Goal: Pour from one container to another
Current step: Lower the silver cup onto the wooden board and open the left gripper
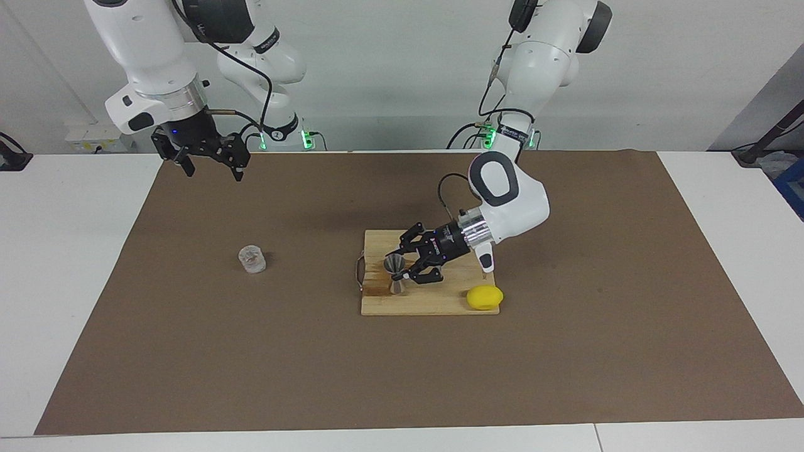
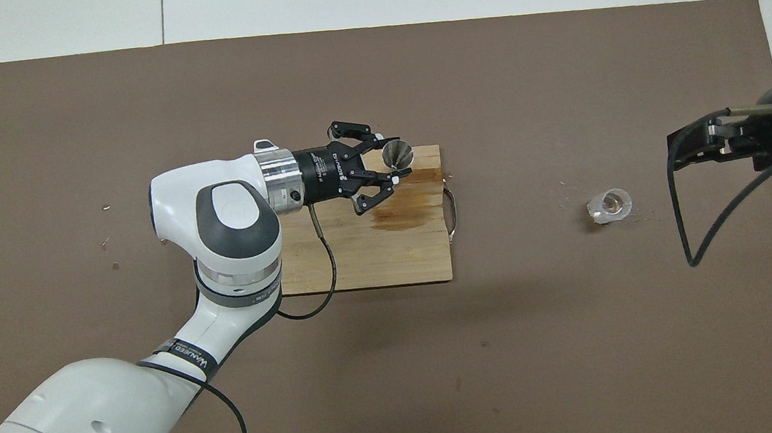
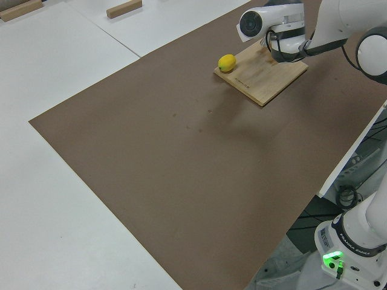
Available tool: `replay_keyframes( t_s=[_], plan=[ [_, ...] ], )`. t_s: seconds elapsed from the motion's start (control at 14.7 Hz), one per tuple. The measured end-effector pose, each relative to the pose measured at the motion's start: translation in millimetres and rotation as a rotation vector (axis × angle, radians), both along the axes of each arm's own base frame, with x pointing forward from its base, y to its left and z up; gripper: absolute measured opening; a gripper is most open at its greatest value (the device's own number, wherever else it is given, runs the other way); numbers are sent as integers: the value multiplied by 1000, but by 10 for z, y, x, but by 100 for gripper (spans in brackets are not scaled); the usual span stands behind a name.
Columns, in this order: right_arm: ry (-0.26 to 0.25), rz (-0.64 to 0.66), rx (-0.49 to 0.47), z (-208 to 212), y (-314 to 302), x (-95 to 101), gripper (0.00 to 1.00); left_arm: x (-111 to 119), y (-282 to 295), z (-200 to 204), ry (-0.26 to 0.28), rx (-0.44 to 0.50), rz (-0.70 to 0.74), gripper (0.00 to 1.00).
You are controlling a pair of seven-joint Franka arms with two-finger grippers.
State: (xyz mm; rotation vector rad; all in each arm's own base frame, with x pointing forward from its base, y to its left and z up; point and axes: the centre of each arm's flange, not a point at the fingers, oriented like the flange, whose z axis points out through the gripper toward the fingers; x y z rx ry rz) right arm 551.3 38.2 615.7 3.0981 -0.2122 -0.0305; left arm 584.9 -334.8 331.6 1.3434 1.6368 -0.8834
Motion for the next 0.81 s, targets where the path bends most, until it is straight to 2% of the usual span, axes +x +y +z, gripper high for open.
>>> replay_keyframes(
  t_s=[0.27,0.54,0.81],
  plan=[
    [0,0,0,3,0,-1,100,-48,26,-103,16,20,25,50],
    [-2,8,0,10,47,-9,100,-71,4,-120,49,-15,86,50],
    [-2,10,0,10,56,-10,100,-132,-96,-122,50,-15,77,50]
  ],
)
